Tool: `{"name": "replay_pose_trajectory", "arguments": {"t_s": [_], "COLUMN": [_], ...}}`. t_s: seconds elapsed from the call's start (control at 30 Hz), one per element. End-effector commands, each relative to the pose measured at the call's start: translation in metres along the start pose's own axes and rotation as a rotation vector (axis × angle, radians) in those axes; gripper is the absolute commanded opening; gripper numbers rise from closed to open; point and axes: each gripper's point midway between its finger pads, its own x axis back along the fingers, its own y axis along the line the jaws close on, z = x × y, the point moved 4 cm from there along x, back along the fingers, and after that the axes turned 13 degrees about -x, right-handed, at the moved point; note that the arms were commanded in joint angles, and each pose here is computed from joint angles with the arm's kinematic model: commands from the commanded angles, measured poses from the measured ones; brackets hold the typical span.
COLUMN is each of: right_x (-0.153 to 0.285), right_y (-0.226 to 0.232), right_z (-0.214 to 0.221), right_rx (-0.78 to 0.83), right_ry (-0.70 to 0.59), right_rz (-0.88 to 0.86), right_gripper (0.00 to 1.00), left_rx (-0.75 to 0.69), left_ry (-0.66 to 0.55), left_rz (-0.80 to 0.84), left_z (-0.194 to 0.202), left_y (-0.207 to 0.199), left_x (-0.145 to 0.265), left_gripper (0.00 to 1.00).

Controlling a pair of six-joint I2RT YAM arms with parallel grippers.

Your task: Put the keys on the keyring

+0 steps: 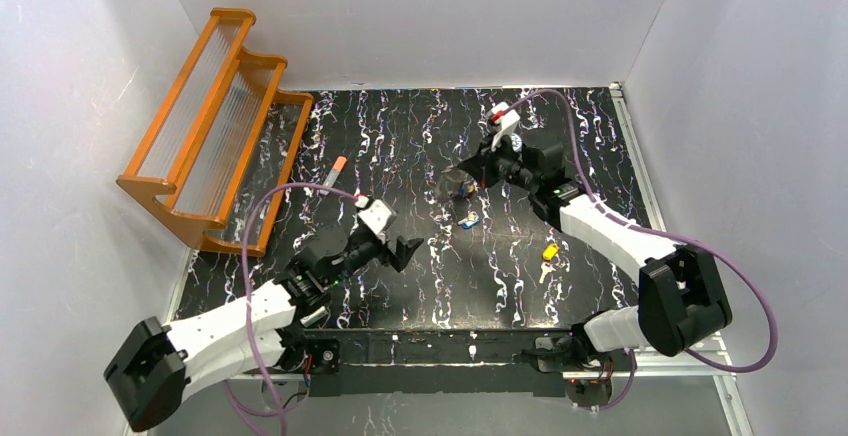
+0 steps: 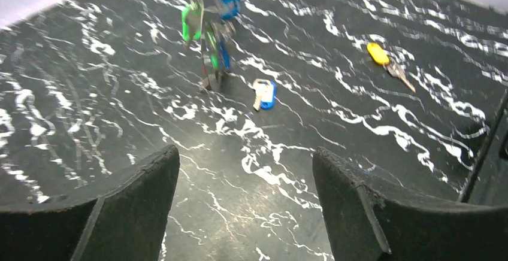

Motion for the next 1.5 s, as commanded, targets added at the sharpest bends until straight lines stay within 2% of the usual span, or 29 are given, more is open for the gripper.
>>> {"name": "replay_pose_trajectory", "arguments": {"t_s": [0.0,0.17,0.37,0.6,0.73,0.83,1.17,1.47], "right_x": [0.017,0.040,0.066,0.085,0.096,0.106,0.121,0.118], "right_y": [-0.013,-0.019,-0.038,-0.055,-0.074,-0.086,-0.098,-0.100], "right_z": [-0.040,-0.063,-0.075,-0.069,-0.061,-0.060,-0.047,-0.039], "right_rx": [-0.089,-0.077,-0.056,-0.066,-0.120,-0.178,-0.262,-0.281], "right_ry": [-0.117,-0.199,-0.272,-0.259,-0.242,-0.249,-0.238,-0.206], "right_rz": [0.079,0.140,0.308,0.434,0.515,0.559,0.555,0.530], "right_gripper": [0.01,0.01,0.01,0.01,0.01,0.01,0.01,0.01], "left_rx": [0.012,0.028,-0.033,-0.196,-0.332,-0.424,-0.690,-0.748], "left_ry": [0.036,0.109,0.158,0.139,0.102,0.090,0.197,0.242], "left_rz": [0.155,0.305,0.397,0.516,0.563,0.592,0.749,0.828], "left_z": [-0.001,0.017,0.039,0.049,0.052,0.055,0.087,0.098], "left_y": [-0.020,-0.046,-0.071,-0.088,-0.089,-0.089,-0.087,-0.071], "left_x": [-0.020,-0.049,-0.079,-0.112,-0.126,-0.138,-0.176,-0.193], "left_gripper": [0.76,0.69,0.68,0.65,0.64,0.59,0.52,0.41]}}
